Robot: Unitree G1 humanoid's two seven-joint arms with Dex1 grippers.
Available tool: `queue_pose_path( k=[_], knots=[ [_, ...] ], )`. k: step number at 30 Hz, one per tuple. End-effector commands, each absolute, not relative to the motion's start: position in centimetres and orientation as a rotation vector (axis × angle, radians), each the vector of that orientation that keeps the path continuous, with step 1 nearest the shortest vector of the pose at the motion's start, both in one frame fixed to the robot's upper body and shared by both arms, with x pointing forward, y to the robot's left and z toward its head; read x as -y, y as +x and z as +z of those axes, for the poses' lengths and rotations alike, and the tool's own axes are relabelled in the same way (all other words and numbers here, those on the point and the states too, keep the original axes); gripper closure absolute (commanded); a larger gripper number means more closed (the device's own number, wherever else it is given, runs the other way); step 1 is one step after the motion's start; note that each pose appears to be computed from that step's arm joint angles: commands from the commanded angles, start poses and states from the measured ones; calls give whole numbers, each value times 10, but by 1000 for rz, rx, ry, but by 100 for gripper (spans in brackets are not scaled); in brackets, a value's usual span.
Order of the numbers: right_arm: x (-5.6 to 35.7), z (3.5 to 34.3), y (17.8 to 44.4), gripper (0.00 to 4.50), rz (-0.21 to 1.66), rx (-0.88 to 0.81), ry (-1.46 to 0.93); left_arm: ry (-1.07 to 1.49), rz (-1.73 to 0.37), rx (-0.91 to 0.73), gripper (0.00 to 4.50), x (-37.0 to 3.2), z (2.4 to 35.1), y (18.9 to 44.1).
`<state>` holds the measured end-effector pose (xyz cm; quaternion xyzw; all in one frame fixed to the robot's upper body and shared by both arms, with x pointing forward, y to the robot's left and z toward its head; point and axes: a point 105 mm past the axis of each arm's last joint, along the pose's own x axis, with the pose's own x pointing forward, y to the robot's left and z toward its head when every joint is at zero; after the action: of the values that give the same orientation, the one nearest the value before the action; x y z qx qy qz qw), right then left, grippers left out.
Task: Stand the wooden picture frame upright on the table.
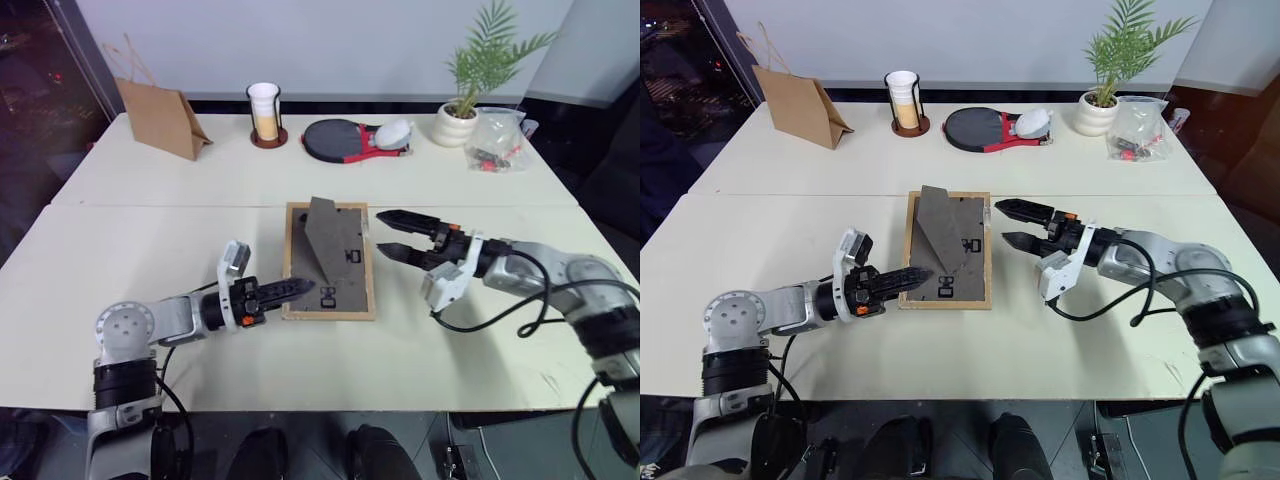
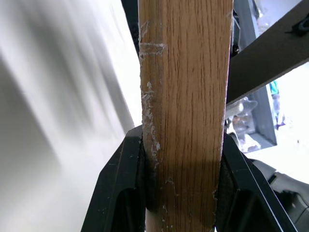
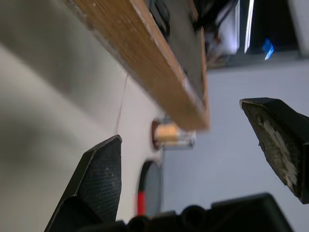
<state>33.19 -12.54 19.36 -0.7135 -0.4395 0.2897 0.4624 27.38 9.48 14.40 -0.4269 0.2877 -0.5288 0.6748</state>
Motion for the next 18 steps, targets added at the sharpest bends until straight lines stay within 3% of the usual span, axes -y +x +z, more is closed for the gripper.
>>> queue_pose_path(
  k=[1,8,11,16,18],
  knots=[
    [116,204,335,8,668,1223,-1749,-970,-1240,-592,345,-95,161,269],
    [92,200,334,8,724,1350,-1714,-978,-1231,-614,345,-93,162,262],
    [89,200,335,85,734,1364,-1706,-986,-1222,-613,345,-91,164,262],
    [86,198,337,336,752,1375,-1704,-999,-1214,-613,345,-87,167,257],
    [85,200,337,343,748,1383,-1698,-1004,-1209,-618,345,-86,167,255]
  ],
)
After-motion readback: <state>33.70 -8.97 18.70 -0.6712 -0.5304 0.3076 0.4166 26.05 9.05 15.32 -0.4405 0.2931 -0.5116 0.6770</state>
